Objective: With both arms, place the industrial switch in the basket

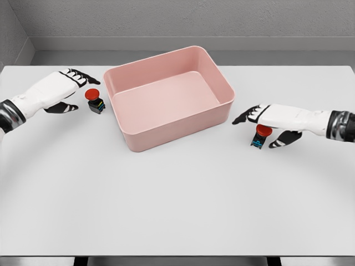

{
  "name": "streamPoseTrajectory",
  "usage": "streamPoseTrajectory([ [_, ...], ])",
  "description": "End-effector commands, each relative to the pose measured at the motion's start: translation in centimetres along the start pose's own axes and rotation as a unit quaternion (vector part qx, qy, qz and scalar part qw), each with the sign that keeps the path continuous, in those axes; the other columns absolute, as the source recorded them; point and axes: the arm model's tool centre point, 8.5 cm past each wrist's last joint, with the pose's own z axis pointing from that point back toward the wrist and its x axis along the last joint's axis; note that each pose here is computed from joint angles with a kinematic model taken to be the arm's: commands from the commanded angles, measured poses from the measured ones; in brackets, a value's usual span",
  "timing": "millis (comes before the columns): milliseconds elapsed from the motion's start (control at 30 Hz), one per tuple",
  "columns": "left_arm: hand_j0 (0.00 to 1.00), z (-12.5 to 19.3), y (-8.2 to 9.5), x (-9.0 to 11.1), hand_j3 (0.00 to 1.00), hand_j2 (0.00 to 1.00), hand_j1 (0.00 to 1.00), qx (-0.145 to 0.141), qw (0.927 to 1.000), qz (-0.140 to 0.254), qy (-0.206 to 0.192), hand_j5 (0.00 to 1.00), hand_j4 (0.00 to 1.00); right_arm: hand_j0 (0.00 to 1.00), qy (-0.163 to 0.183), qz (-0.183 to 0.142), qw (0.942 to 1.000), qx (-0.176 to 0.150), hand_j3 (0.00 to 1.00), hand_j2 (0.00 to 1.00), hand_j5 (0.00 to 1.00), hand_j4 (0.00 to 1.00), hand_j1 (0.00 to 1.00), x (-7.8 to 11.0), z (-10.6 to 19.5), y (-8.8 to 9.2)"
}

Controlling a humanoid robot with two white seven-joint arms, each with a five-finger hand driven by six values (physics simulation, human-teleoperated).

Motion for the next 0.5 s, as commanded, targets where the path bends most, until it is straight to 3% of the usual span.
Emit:
streamPoseTrajectory([
  [0,0.84,0.0,0.0,0.0,0.84,0.84,0.84,0.002,1.0,0.003,0.0,0.84,0.84,0.94,0.007,-0.004,1.0,0.003,0.94,0.94,0.94,0.94,0.94,-0.1,-0.3,0.2],
  [467,0.84,-1.2,-1.7,-1.0,0.84,0.84,0.84,-0.019,0.9992,0.029,0.019,0.84,0.84,0.89,0.032,-0.024,0.9992,0.01,0.89,0.89,0.89,0.89,0.89,-1.7,-0.6,1.1],
])
